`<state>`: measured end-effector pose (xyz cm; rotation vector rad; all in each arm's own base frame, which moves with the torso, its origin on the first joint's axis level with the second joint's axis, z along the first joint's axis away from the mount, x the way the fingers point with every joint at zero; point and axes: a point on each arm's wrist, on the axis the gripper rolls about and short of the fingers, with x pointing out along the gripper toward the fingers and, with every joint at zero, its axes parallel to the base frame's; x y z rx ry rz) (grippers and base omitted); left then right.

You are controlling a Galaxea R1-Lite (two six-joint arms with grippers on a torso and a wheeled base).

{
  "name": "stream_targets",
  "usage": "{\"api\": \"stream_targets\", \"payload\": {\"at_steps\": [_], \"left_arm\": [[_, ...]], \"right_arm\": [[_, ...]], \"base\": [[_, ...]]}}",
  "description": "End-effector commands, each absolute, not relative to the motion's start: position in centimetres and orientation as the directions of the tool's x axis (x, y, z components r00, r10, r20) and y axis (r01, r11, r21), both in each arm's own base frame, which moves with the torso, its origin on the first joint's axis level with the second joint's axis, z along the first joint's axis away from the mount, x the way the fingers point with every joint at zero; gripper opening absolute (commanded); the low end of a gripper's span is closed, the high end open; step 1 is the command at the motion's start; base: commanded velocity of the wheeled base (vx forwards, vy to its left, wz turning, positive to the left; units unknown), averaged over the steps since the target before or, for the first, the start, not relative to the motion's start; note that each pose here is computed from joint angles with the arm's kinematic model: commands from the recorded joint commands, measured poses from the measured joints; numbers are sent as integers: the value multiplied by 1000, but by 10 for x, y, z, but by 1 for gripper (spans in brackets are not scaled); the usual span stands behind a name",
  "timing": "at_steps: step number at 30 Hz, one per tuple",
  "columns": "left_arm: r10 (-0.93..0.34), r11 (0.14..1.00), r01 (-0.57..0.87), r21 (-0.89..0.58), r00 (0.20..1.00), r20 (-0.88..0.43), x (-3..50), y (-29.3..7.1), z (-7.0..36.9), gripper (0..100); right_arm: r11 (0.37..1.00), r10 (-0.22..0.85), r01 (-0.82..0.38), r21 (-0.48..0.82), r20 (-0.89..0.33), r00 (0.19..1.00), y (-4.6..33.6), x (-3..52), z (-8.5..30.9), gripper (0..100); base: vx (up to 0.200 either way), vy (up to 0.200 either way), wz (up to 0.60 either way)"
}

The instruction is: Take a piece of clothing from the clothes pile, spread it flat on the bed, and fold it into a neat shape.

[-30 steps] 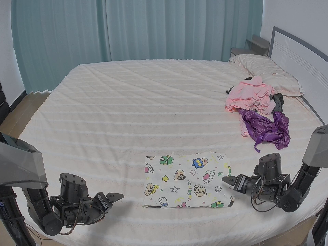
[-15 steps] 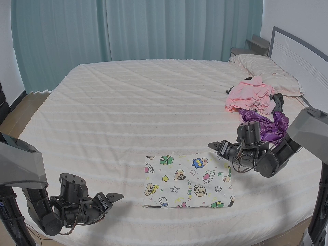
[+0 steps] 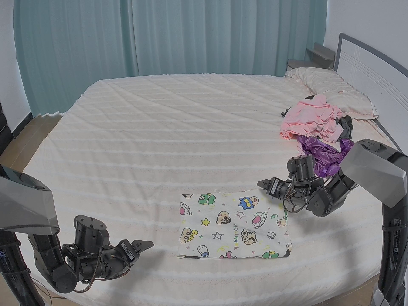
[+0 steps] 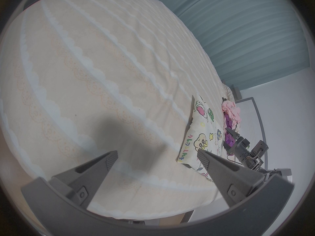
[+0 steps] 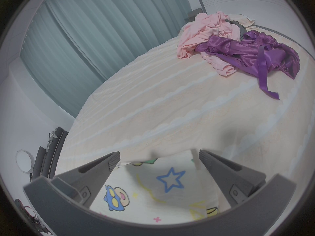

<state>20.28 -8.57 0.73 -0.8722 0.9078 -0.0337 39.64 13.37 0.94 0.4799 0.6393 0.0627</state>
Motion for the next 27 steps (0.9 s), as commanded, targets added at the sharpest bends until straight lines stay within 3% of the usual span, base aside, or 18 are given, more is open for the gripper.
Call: {"api": "stream_targets", "payload": {"at_steps": [1, 4, 5, 27], "left_arm": [[-372, 667, -322, -673, 639, -674, 203, -86, 7, 100], [-372, 667, -322, -673, 639, -674, 203, -86, 7, 100], [-373, 666, -321, -673, 638, -674, 203, -86, 7, 100], [-372, 667, -322, -673, 639, -674, 203, -86, 7, 100]], "right_arm": [[889, 194, 99, 446, -564, 802, 131, 398, 6, 100], [890, 196, 99, 445, -568, 799, 131, 398, 4, 100], [890, 196, 100, 445, -570, 798, 131, 398, 3, 0], [874, 126, 177, 452, -563, 817, 100, 408, 1, 0]], "base": [[0, 0, 0], [0, 0, 0], [0, 0, 0], [0, 0, 0]]}}
